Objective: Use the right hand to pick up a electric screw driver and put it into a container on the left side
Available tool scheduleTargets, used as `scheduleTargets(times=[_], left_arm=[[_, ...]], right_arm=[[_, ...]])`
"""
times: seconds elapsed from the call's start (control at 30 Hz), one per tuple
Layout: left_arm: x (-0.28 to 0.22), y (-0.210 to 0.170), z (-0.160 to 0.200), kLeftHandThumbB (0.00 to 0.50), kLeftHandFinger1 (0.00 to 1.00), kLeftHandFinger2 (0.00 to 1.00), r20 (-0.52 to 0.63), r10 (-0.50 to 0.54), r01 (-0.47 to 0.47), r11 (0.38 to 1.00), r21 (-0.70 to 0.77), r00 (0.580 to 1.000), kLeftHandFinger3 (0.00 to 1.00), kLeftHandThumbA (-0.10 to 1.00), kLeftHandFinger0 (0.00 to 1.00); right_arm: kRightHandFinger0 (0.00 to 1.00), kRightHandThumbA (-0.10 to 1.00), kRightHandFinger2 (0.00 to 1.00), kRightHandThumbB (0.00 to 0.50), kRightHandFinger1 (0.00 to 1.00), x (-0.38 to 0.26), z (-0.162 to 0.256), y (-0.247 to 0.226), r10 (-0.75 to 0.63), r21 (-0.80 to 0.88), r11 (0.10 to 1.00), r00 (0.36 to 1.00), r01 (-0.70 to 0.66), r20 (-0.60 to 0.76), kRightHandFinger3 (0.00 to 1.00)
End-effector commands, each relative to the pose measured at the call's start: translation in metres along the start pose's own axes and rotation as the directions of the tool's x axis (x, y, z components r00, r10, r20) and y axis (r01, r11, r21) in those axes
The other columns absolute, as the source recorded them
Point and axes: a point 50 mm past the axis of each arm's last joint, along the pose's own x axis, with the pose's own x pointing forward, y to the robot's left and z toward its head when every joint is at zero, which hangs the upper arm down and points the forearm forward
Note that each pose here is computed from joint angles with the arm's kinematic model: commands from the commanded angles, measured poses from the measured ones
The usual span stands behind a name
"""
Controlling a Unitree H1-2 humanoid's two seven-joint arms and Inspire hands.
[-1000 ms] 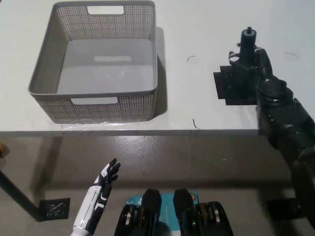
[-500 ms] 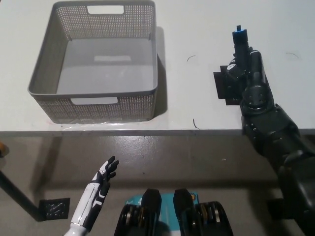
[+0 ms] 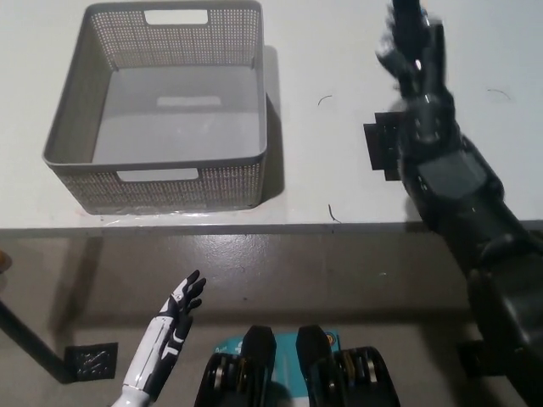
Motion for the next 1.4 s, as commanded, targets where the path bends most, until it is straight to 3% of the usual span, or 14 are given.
scheduleTargets(times=[0.0, 0.17, 0.47, 0.53, 0.6, 0.63, 0.73, 0.8, 0.93, 1.03, 1.2, 1.37], left_arm=[[0.002, 0.005, 0.004, 0.267, 1.00, 1.00, 0.045, 0.006, -0.005, 1.000, -0.007, 0.999, 1.00, 0.97, 0.98], [-0.004, 0.003, 0.001, 0.273, 1.00, 1.00, 0.029, 0.005, -0.004, 1.000, -0.011, 1.000, 1.00, 0.98, 0.97], [-0.018, -0.002, -0.002, 0.255, 1.00, 1.00, 0.006, -0.011, 0.011, 1.000, -0.022, 1.000, 1.00, 0.96, 0.91], [-0.020, -0.002, -0.002, 0.261, 1.00, 1.00, 0.003, -0.015, 0.015, 1.000, -0.025, 1.000, 1.00, 0.96, 0.90], [-0.021, -0.003, -0.002, 0.258, 0.99, 1.00, 0.001, -0.017, 0.017, 1.000, -0.022, 1.000, 1.00, 0.96, 0.87], [-0.021, -0.003, -0.002, 0.256, 0.98, 1.00, 0.001, -0.016, 0.016, 1.000, -0.021, 1.000, 1.00, 0.96, 0.86], [-0.027, -0.006, -0.004, 0.258, 0.97, 1.00, -0.011, -0.028, 0.028, 0.999, -0.023, 1.000, 1.00, 0.96, 0.85], [-0.029, -0.009, -0.005, 0.253, 0.96, 0.99, -0.015, -0.041, 0.041, 0.999, -0.025, 0.999, 1.00, 0.96, 0.85], [-0.030, -0.010, -0.004, 0.249, 0.94, 0.98, -0.015, -0.055, 0.055, 0.998, -0.019, 0.998, 1.00, 0.96, 0.82], [-0.029, -0.010, -0.005, 0.259, 0.92, 0.96, -0.016, -0.069, 0.068, 0.997, -0.019, 0.998, 1.00, 0.97, 0.81], [-0.026, -0.009, -0.004, 0.278, 0.89, 0.94, -0.008, -0.093, 0.093, 0.995, -0.023, 0.996, 1.00, 0.96, 0.80], [-0.029, -0.008, -0.003, 0.291, 0.86, 0.93, -0.009, -0.114, 0.114, 0.993, 0.000, 0.993, 1.00, 0.98, 0.79]], right_arm=[[0.00, -0.10, 0.63, 0.127, 0.19, 0.015, 0.110, 0.018, -0.023, 0.070, 0.998, 0.949, 0.001, 0.314, 0.65], [0.00, -0.10, 0.62, 0.124, 0.18, 0.001, 0.147, 0.037, 0.000, 0.117, 0.992, 0.930, -0.046, 0.367, 0.62], [0.00, -0.10, 0.66, 0.130, 0.21, -0.035, 0.191, 0.089, 0.094, 0.142, 0.975, 0.897, -0.171, 0.433, 0.78], [0.00, -0.10, 0.65, 0.137, 0.20, -0.044, 0.199, 0.102, 0.108, 0.154, 0.968, 0.886, -0.197, 0.452, 0.75], [0.00, -0.10, 0.61, 0.127, 0.15, -0.057, 0.204, 0.115, 0.114, 0.183, 0.958, 0.882, -0.219, 0.456, 0.65], [0.00, -0.10, 0.61, 0.119, 0.14, -0.063, 0.207, 0.122, 0.123, 0.205, 0.950, 0.884, -0.237, 0.451, 0.64], [0.00, -0.10, 0.56, 0.128, 0.11, -0.082, 0.207, 0.143, 0.157, 0.273, 0.920, 0.903, -0.281, 0.400, 0.57], [0.00, -0.10, 0.49, 0.130, 0.07, -0.094, 0.204, 0.151, 0.180, 0.304, 0.902, 0.906, -0.308, 0.384, 0.45], [0.00, -0.10, 0.50, 0.129, 0.08, -0.114, 0.193, 0.171, 0.254, 0.314, 0.873, 0.898, -0.372, 0.359, 0.44], [0.00, -0.10, 0.44, 0.126, 0.01, -0.122, 0.179, 0.182, 0.290, 0.329, 0.860, 0.904, -0.391, 0.315, 0.46], [0.00, -0.10, 0.53, 0.127, 0.07, -0.130, 0.154, 0.196, 0.325, 0.319, 0.861, 0.911, -0.396, 0.253, 0.48], [0.00, -0.10, 0.53, 0.120, 0.09, -0.133, 0.123, 0.201, 0.334, 0.307, 0.874, 0.925, -0.377, 0.183, 0.47]])
